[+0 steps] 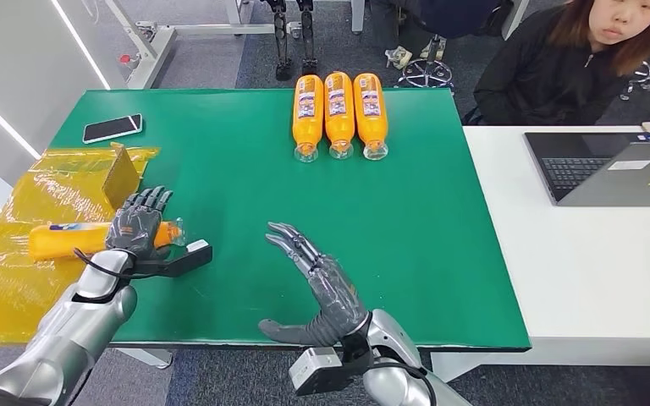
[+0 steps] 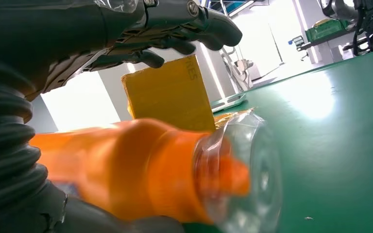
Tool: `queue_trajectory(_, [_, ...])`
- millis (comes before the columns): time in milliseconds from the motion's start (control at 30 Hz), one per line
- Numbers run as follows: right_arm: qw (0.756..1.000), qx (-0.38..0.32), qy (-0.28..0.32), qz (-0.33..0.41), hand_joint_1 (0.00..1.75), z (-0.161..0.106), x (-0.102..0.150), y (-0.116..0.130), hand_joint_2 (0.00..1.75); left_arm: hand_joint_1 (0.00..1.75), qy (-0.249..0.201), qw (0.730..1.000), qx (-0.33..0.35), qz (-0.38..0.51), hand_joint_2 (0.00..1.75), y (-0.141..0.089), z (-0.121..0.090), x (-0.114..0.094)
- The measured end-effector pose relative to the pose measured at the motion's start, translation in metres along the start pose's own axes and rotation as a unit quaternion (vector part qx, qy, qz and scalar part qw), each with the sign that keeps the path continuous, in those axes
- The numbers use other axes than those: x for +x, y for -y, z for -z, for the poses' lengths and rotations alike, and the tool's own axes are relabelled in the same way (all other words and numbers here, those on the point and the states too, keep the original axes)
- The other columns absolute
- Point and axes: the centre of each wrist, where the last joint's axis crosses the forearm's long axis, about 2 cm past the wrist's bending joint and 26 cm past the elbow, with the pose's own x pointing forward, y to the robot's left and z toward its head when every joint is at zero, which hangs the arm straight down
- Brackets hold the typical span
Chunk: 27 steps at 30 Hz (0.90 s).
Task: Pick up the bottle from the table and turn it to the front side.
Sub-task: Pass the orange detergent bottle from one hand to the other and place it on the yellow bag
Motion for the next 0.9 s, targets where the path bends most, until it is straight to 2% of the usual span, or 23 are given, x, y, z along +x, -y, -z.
queue_trajectory(267, [1.000, 0.002, 0.001, 0.000, 0.00, -0.001, -0.002, 0.000, 1.75, 0.00, 0.013, 1.000, 0.011, 0.001, 1.75, 0.000, 0.000, -0.005])
queue_trajectory(467, [1.000, -0.011, 0.000, -0.001, 0.00, -0.003, -0.004, -0.001, 1.75, 0.00, 0.069, 0.992, 0.097, -0.046, 1.75, -0.006, 0.000, -0.011])
queue_trajectory(667, [1.000, -0.028, -0.007, -0.005, 0.00, -0.010, -0.006, -0.002, 1.75, 0.00, 0.143, 0.957, 0.204, -0.150, 1.75, -0.024, 0.007, -0.005])
queue_trajectory(900, [0.998, -0.044, -0.025, -0.023, 0.00, -0.023, -0.008, -0.003, 1.75, 0.00, 0.221, 0.900, 0.269, -0.263, 1.75, -0.055, 0.011, 0.036])
